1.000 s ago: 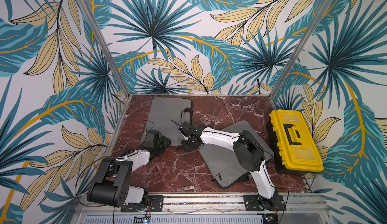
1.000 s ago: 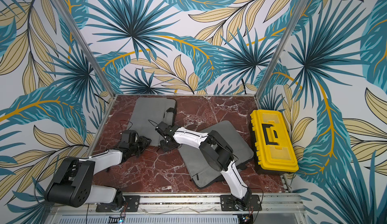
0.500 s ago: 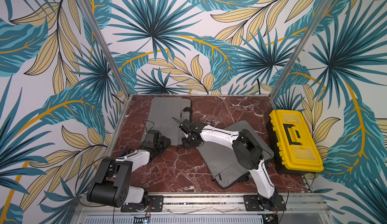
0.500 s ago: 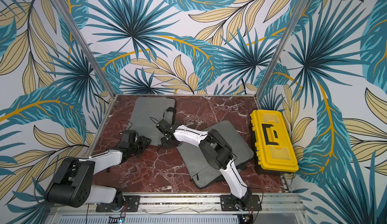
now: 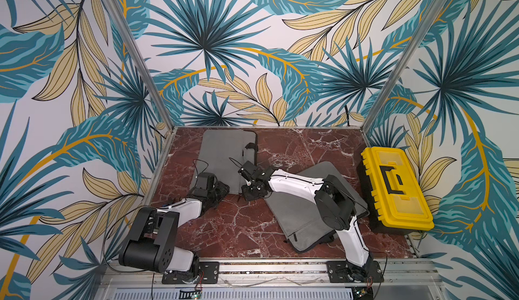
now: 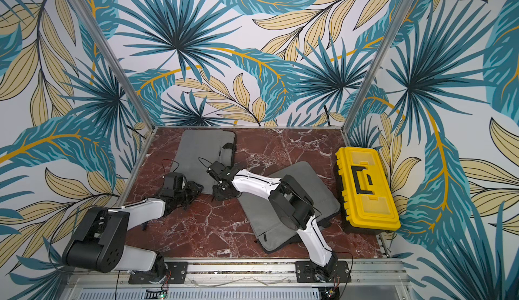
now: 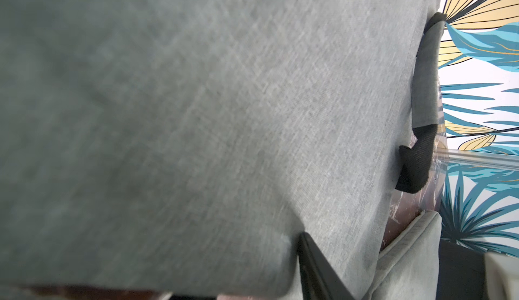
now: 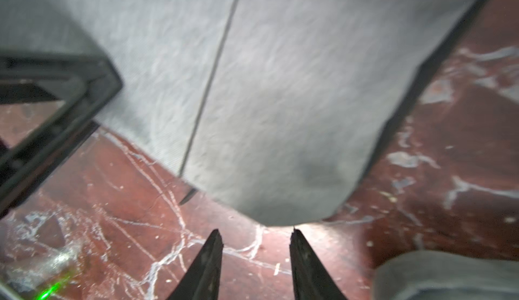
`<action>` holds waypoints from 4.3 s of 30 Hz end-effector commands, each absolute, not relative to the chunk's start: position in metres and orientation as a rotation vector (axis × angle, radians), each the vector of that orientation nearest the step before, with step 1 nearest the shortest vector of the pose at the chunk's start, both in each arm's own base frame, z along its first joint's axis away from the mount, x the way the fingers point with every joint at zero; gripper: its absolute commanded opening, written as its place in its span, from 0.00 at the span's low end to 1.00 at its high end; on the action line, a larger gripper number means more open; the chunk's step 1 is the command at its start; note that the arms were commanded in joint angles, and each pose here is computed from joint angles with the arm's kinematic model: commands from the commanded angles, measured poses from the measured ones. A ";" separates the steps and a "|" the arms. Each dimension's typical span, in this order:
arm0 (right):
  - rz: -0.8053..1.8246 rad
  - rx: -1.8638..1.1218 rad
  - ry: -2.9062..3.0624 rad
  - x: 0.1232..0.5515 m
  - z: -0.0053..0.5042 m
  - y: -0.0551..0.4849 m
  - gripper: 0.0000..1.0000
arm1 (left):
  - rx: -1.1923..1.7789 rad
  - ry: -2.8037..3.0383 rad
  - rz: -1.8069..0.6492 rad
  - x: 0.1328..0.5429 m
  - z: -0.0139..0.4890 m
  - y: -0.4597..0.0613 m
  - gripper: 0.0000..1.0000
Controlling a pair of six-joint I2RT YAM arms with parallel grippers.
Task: Open the zippered laptop bag and take out the laptop
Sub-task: Move the zippered laptop bag to the center of the board, then unzip the zipper on the zippered laptop bag.
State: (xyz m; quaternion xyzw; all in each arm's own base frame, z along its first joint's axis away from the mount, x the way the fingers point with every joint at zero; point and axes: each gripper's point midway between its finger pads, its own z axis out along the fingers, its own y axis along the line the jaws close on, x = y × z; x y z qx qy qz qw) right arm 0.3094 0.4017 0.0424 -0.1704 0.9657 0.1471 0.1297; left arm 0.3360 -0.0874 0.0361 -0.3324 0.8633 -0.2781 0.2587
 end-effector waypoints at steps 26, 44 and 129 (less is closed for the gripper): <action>0.321 -0.291 2.767 0.337 0.037 0.412 0.49 | -0.844 2.287 -0.816 0.360 0.049 -0.097 0.39; 0.244 -0.341 2.813 0.337 0.024 0.414 0.38 | -0.923 2.247 -0.844 0.359 0.044 -0.098 0.33; -0.085 -0.513 2.623 0.413 0.061 0.313 0.00 | -1.064 2.165 -0.546 0.345 0.042 0.001 0.08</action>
